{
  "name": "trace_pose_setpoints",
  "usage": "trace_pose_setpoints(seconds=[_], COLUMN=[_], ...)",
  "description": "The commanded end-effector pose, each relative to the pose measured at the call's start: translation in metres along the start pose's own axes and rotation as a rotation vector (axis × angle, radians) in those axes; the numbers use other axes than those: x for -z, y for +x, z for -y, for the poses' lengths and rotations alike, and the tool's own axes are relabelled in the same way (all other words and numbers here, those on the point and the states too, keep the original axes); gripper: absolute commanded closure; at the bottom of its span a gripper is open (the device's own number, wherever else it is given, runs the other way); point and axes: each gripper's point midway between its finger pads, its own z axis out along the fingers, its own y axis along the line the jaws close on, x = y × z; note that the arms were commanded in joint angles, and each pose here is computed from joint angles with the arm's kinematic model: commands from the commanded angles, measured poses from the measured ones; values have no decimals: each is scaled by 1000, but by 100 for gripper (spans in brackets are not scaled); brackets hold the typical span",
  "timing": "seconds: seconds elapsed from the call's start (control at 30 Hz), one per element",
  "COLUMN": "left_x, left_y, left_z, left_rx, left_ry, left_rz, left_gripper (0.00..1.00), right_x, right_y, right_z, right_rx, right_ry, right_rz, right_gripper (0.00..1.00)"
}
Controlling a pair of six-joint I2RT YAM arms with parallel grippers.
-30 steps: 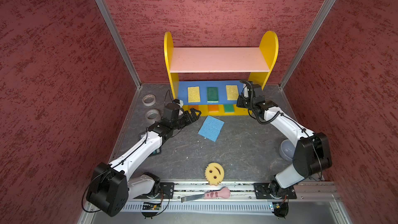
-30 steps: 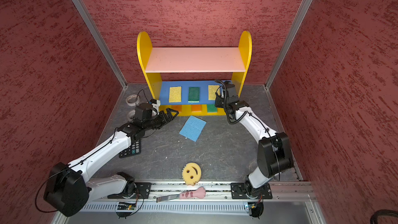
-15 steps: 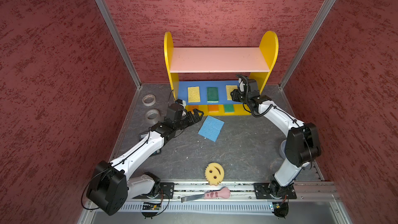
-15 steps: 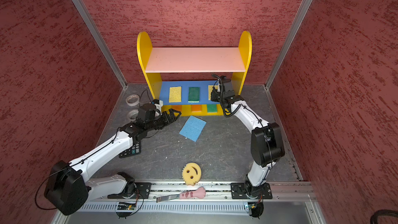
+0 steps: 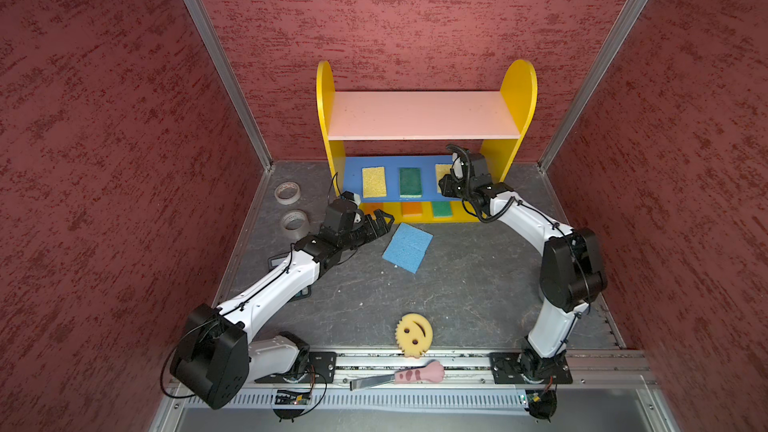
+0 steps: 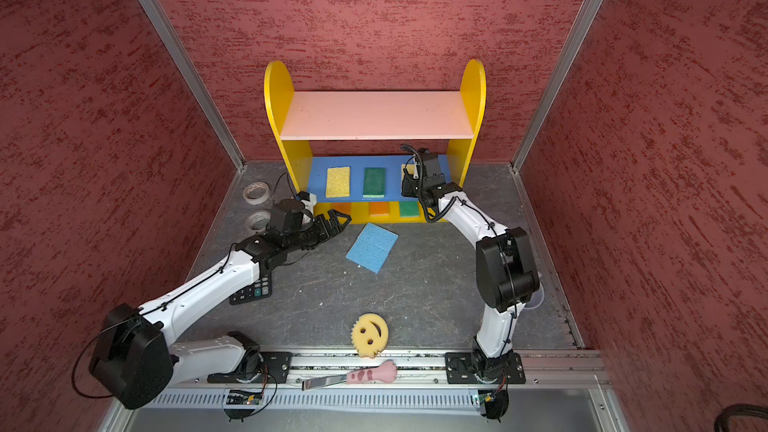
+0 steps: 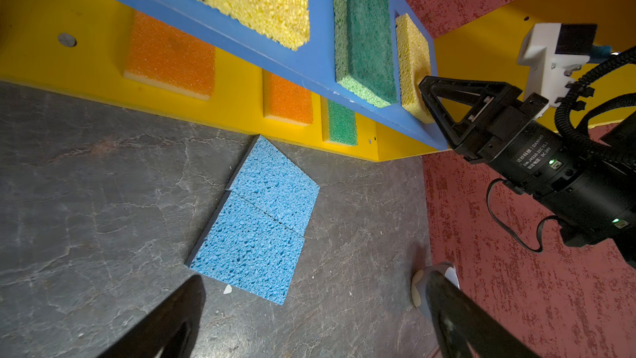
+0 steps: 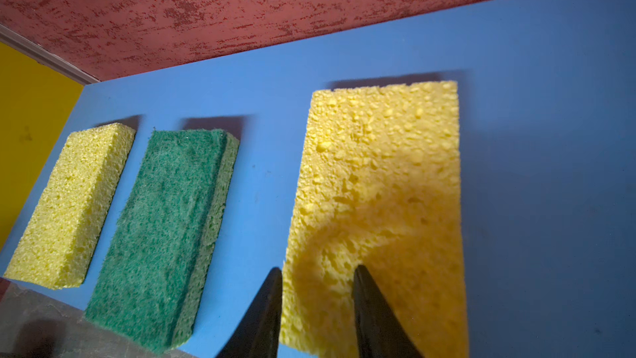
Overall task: Place and organize the cleaning sponges onto the shelf
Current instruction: 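Open the right gripper and release the yellow sponge upright on the shelf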
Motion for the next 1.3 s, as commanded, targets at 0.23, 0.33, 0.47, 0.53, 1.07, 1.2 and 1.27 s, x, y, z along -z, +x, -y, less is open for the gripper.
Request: trace_pose_setpoints(seconds=[0.23,0.33,0.47,0.53,1.07,1.2,1.27], left_x=[-3,-3,-5,-6,-10,-11,-14], left_y=[-4,-4,-3,-3,-6,-10,-12], left_z=[9,10,11,13,21,24,27], left_rx=[-2,-4,-4,-6,-23,-17,-12], left_ry=[19,18,18,19,21,27,34], left_rz=[9,9,4,1,-9,4,4], left_gripper=[1,1,1,1,1,1,0], right_x=[21,20,15,12,43,59,64], right_y=[12,9,5,4,-23,-16,-7], right_z=[4,2,-1,-5,-24,-21,-16], right_rx=[51,80,112,127,148,107,83], right_ry=[21,19,5,-14,-67,-61,-48], right_rz=[-7,-2,0,-5,59,68,60], right_gripper=[76,76,77,77,78,88,100])
